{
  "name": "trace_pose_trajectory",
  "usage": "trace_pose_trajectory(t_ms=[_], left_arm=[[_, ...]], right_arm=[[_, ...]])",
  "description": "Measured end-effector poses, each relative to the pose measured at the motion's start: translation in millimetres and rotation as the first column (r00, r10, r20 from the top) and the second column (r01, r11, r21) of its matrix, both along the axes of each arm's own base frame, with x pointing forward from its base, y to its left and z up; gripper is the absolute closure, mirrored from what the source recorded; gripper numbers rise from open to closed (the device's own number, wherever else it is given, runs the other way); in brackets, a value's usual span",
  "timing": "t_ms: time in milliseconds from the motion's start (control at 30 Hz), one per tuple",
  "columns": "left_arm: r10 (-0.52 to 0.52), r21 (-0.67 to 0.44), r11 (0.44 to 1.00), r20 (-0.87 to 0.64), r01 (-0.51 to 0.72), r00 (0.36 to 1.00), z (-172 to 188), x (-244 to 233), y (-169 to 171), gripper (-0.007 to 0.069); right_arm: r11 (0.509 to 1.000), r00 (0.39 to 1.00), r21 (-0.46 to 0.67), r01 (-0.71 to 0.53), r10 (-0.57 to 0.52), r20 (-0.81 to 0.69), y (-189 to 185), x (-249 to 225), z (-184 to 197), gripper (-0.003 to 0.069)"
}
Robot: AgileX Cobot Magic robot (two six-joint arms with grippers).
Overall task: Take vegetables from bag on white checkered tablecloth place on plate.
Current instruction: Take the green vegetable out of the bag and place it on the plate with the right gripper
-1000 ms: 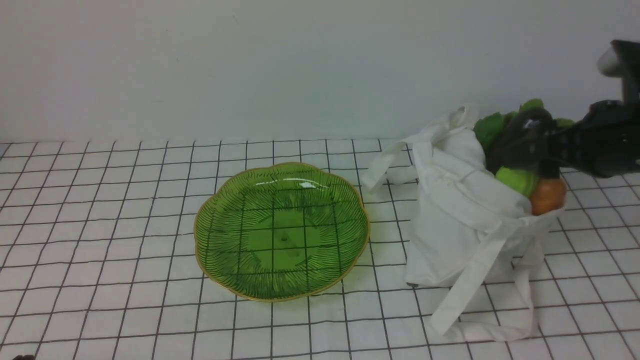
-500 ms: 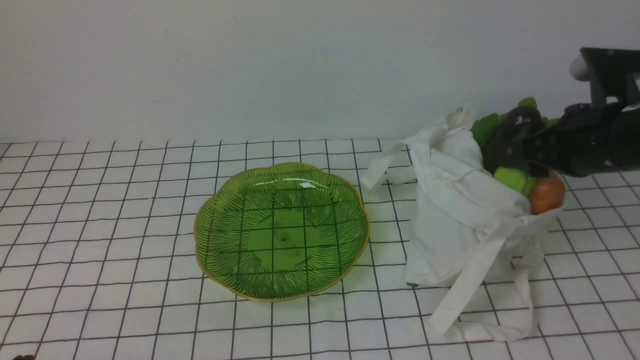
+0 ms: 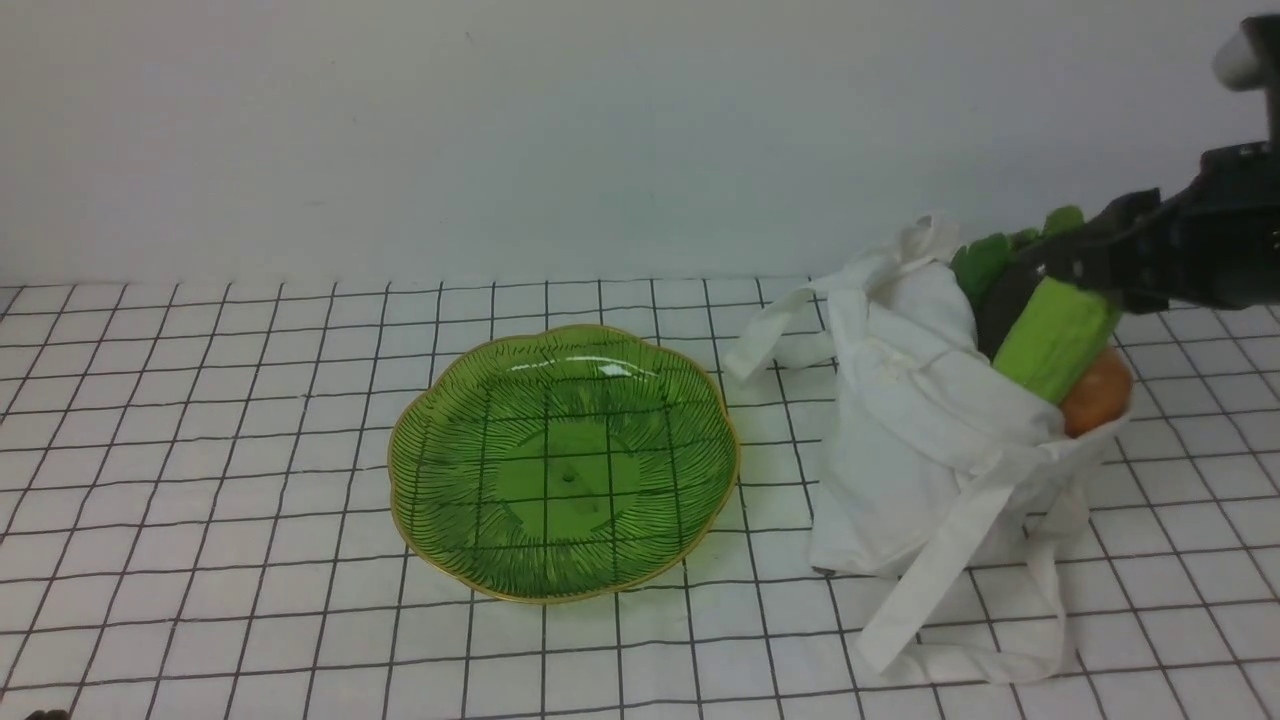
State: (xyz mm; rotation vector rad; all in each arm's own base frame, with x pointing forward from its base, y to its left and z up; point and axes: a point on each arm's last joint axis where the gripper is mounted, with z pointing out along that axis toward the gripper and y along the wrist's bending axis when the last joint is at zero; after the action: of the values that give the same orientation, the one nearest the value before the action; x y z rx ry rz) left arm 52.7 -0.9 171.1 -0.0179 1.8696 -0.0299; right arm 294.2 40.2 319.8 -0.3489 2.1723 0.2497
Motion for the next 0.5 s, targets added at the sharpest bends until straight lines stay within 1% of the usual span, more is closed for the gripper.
trace_pose_trajectory(t_ms=[133,200,267,367,433,500], left_arm=[[0.000,0.000,1.000,0.000,0.000,1.000,0.0,0.0,0.0,0.0633],[0.000,0.000,1.000,0.000,0.000,1.000,0.0,0.0,0.0,0.0633],[0.000,0.000,1.000,0.000,0.000,1.000,0.0,0.0,0.0,0.0633],[0.000,0.000,1.000,0.000,0.000,1.000,0.0,0.0,0.0,0.0633],[0.000,0.000,1.000,0.000,0.000,1.000,0.0,0.0,0.0,0.0633],[0.000,0.000,1.000,0.000,0.000,1.000,0.0,0.0,0.0,0.0633]], right_arm=[[1.000,0.999,0.000,-0.002,0.002,0.035,-0.4,-7.8,10.7,0.0388],[1.000,0.997,0.003,-0.005,0.005,0.082,-0.8,-18.8,25.2,0.0388],[1.000,0.995,0.004,-0.009,0.008,0.100,-0.7,-23.3,31.5,0.0388],[1.000,0.985,0.008,-0.026,0.025,0.170,-0.1,-37.0,57.6,0.0388],[0.999,0.977,0.029,-0.044,0.037,0.208,1.5,-44.3,75.5,0.0388],[0.994,0.971,0.080,-0.068,0.048,0.233,5.0,-50.1,90.5,0.0388]])
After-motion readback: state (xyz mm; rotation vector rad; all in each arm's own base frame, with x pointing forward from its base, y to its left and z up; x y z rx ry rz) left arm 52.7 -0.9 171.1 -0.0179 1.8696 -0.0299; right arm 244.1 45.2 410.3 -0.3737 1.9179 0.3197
